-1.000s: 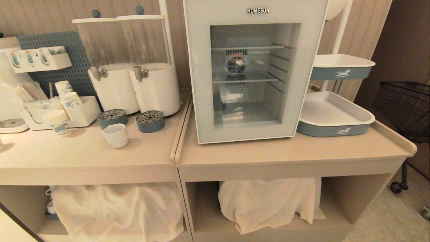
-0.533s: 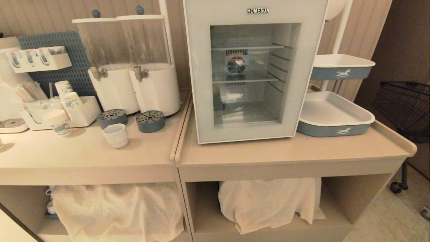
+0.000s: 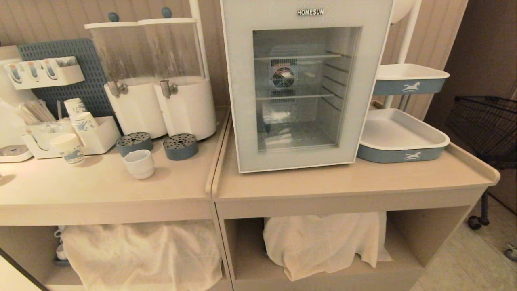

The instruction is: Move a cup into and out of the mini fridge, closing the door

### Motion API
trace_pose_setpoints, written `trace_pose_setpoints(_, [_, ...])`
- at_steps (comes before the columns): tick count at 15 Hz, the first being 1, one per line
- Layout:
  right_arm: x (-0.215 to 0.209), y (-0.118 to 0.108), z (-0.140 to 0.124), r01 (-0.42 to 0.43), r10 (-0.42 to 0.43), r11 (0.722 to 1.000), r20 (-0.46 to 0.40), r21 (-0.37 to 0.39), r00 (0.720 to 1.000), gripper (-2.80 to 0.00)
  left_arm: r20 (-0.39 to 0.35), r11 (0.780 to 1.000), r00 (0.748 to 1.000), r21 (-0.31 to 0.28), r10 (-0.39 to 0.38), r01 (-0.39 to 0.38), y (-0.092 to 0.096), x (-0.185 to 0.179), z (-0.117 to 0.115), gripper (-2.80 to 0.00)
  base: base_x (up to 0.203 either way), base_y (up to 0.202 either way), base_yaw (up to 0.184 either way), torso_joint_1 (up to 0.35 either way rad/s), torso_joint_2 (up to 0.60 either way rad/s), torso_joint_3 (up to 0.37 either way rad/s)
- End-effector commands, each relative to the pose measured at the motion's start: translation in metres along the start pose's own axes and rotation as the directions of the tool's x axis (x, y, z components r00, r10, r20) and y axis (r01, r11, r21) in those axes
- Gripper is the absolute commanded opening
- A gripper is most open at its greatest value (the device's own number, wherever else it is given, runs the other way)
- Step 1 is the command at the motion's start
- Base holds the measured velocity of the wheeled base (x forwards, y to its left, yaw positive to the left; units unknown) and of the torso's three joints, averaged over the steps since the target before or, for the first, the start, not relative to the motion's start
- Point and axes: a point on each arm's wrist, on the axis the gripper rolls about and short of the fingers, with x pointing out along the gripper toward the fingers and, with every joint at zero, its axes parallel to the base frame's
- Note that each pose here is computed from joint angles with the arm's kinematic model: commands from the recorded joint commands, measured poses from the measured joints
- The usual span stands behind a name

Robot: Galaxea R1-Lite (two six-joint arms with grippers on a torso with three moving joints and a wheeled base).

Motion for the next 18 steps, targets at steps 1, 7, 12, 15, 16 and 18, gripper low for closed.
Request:
trace_pose_setpoints(1, [0.0000,0.0000,0.0000,0.000,0.000,1.000,0.000,0.000,1.000,-2.80,-0.033,1.000,0.999,-0.001,0.007,-0.007,0.0019,0.0014,-0.0112,-2.80,0.001,0.168,-0.001,0.004,0.00,0.002])
trace_pose_setpoints(7, [0.0000,0.0000,0.0000,-0.001,0.001,1.000,0.000,0.000,1.000,-2.80,-0.033,1.000,0.999,-0.001,0.007,-0.007,0.0019,0.0014,-0.0112,-2.80,0.000,0.193,0.001,0.003,0.00,0.003])
trace_pose_setpoints(12, [0.0000,0.0000,0.0000,-0.001,0.001,1.000,0.000,0.000,1.000,-2.80,-0.033,1.000,0.999,-0.001,0.007,-0.007,0.0019,0.0014,-0.0112,-2.80,-0.065,0.171,-0.005,0.000,0.00,0.004])
trace_pose_setpoints(15, [0.0000,0.0000,0.0001,-0.001,0.001,1.000,0.001,0.000,1.000,-2.80,-0.035,1.000,0.999,-0.001,0.005,-0.005,0.0019,0.0015,-0.0112,-2.80,-0.187,0.181,0.000,0.002,0.01,0.005])
trace_pose_setpoints(16, [0.0000,0.0000,0.0000,-0.001,0.001,1.000,0.000,0.000,1.000,-2.80,-0.034,1.000,0.999,-0.001,0.007,-0.007,0.0019,0.0015,-0.0112,-2.80,-0.204,0.203,-0.001,0.000,0.00,0.004])
trace_pose_setpoints(18, [0.0000,0.0000,0.0000,-0.001,0.001,1.000,0.000,0.000,1.000,-2.80,-0.035,1.000,0.999,-0.001,0.005,-0.005,0.0019,0.0015,-0.0112,-2.80,-0.188,0.188,-0.002,-0.001,0.00,0.001])
